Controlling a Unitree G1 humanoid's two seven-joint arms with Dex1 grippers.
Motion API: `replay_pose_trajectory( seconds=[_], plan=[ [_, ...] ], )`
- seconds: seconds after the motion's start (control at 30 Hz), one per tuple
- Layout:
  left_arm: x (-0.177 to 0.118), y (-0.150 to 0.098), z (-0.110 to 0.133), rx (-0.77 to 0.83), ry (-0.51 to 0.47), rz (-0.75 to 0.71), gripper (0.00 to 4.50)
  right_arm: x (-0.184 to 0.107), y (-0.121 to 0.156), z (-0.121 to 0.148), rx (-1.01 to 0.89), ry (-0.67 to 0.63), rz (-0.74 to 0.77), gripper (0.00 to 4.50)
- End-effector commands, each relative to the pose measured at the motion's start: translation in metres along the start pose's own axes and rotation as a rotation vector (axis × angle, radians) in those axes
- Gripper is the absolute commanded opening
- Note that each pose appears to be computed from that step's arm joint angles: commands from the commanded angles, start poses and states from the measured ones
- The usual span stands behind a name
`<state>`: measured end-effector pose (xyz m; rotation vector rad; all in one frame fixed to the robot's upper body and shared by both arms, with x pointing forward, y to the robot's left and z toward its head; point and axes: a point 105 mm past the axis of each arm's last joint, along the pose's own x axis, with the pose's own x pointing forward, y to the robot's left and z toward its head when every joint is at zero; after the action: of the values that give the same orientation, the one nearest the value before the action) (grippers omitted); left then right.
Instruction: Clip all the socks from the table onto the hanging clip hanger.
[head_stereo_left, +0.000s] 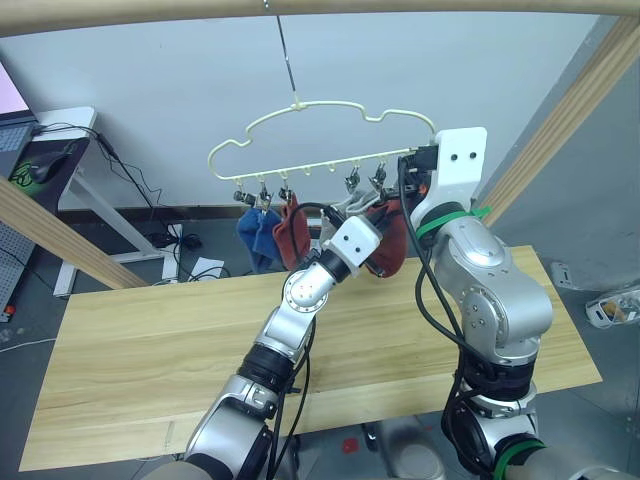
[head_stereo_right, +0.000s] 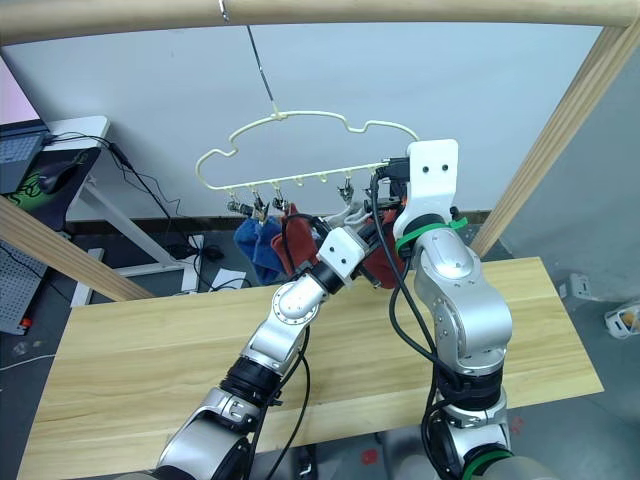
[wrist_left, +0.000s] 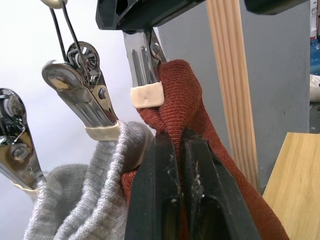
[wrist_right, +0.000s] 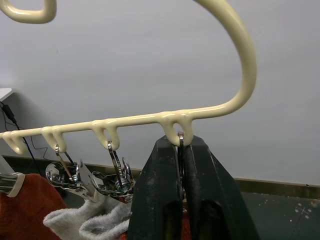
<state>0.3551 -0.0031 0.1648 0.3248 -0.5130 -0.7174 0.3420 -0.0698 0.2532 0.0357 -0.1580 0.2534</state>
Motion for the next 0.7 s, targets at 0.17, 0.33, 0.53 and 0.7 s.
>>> replay_pose_trajectory(
  seconds=[0.17,0.33,0.53,0.7],
  plan=[
    [0.006,0.006,0.013,0.014,-0.055,0.018,0.0,-0.004,0.007,0.012,0.015,-0.052,0.032,2.66],
    [0.004,0.0,0.01,-0.03,-0.049,-0.028,0.26,-0.005,0.007,0.012,0.02,-0.051,0.04,3.39],
    [-0.004,-0.005,0.005,-0.088,-0.011,-0.1,1.92,-0.009,0.003,0.011,0.01,-0.056,0.057,3.4],
    [-0.024,0.001,0.003,-0.107,0.043,-0.139,3.4,-0.017,-0.007,0.012,-0.011,-0.074,0.071,3.4]
  ],
)
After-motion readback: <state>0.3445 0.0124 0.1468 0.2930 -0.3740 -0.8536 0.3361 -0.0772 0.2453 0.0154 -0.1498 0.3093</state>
